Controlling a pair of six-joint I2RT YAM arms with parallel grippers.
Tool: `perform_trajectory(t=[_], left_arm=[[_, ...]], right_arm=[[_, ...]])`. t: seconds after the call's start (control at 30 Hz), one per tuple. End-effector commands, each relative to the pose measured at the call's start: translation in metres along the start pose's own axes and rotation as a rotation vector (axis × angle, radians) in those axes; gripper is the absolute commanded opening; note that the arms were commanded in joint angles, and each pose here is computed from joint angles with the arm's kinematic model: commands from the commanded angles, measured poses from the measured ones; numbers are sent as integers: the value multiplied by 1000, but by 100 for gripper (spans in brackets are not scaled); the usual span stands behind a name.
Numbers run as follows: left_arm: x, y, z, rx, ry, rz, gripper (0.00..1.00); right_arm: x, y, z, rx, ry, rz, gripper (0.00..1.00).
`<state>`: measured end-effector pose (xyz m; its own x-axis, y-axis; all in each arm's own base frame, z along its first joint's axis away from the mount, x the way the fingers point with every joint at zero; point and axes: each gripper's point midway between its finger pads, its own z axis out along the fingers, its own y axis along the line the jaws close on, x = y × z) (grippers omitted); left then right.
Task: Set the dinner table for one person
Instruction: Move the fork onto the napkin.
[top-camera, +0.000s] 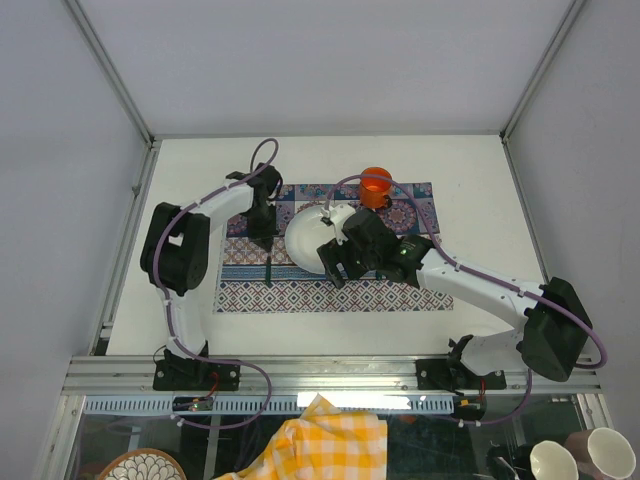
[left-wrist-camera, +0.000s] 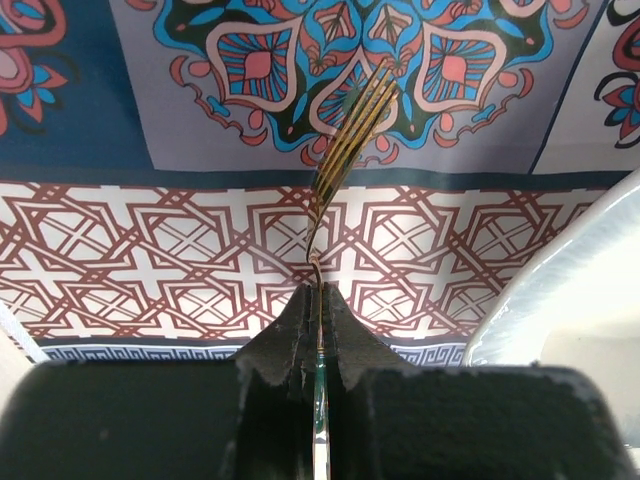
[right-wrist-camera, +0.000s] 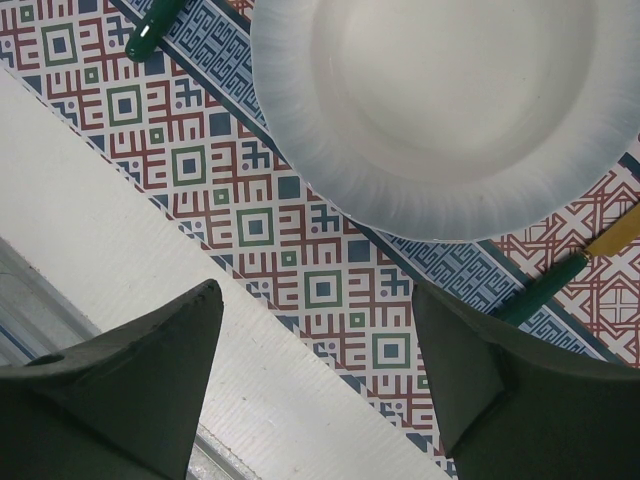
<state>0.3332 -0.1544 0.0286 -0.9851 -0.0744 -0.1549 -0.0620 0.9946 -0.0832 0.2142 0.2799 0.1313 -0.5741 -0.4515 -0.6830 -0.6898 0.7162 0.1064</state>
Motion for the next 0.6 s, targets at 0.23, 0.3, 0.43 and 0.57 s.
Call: perform_trajectory(t=[0.23, 0.3, 0.43, 0.57], left_arm=[[-32, -16, -8, 22, -70, 44, 0], [-32, -17, -7, 20, -65, 47, 0], [-32, -16, -6, 18, -63, 54, 0], [-30, -15, -5, 16, -55, 43, 0]], right_arm=[[-22, 0, -4, 3, -64, 8, 79], [-22, 0, -4, 3, -64, 8, 80], [-22, 0, -3, 2, -62, 7, 80], [-22, 0, -3, 3, -62, 7, 80]])
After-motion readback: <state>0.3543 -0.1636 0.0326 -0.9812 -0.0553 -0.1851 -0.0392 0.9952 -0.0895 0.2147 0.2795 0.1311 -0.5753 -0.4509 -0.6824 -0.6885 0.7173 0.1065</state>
